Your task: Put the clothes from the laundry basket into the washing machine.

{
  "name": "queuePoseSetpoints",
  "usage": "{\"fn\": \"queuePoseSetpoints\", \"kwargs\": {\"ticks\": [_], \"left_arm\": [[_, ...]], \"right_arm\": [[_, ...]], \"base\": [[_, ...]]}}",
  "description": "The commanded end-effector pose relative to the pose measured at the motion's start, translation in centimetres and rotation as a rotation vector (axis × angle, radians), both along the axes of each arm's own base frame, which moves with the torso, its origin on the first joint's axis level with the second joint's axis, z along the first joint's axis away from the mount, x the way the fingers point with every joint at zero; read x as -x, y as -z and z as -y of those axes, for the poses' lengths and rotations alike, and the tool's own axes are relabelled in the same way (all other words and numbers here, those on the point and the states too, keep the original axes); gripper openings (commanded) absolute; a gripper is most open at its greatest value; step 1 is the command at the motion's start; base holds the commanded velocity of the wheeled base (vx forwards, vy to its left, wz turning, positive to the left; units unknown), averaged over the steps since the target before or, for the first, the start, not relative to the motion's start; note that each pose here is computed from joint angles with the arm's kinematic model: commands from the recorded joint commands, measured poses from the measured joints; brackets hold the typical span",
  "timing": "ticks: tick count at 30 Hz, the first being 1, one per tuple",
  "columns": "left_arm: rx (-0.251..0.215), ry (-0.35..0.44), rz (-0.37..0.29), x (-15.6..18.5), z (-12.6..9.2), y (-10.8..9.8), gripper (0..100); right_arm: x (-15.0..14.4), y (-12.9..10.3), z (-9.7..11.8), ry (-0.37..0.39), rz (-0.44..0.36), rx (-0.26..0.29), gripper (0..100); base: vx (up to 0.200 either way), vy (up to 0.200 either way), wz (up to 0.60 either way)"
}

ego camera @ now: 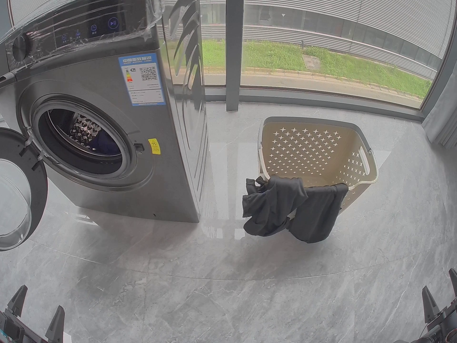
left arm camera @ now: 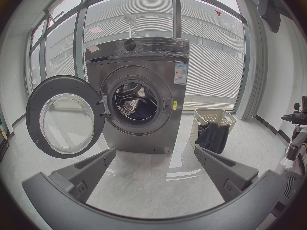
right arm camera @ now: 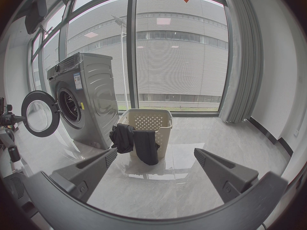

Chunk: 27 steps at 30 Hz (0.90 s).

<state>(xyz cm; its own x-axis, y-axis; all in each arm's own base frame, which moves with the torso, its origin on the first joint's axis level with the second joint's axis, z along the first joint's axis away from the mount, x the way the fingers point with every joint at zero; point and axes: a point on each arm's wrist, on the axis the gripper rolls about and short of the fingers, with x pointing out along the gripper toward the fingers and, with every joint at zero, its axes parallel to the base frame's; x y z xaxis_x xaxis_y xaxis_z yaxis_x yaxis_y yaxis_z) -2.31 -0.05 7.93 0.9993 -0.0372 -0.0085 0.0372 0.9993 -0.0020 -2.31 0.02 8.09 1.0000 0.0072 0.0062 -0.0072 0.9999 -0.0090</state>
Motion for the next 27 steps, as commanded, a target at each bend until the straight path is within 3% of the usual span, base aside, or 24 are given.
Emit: {"fn": "queuePoseSetpoints", "kwargs": {"ticks": [1, 11, 21, 25, 27], "left_arm": [[0.001, 0.0, -0.001, 0.0, 0.0, 0.38, 100], [0.0, 0.0, -0.001, 0.0, 0.0, 0.38, 100], [0.001, 0.001, -0.001, 0.0, 0.0, 0.38, 100], [0.001, 0.0, -0.001, 0.0, 0.0, 0.38, 100], [0.001, 0.0, -0.001, 0.0, -0.01, 0.38, 100]], "right_arm": [[-0.04, 0.51, 0.0, 0.0, -0.005, 0.0, 100], [-0.04, 0.51, 0.0, 0.001, -0.005, -0.004, 100], [-0.05, 0.51, 0.0, 0.001, -0.006, 0.002, 100], [-0.03, 0.53, 0.0, 0.001, -0.005, 0.002, 100], [0.14, -0.29, 0.0, -0.002, 0.041, 0.0, 100]], "base": [[0.0, -0.2, 0.0], [0.0, -0.2, 0.0], [0.0, 0.0, 0.0], [0.2, 0.0, 0.0], [0.2, 0.0, 0.0]]}}
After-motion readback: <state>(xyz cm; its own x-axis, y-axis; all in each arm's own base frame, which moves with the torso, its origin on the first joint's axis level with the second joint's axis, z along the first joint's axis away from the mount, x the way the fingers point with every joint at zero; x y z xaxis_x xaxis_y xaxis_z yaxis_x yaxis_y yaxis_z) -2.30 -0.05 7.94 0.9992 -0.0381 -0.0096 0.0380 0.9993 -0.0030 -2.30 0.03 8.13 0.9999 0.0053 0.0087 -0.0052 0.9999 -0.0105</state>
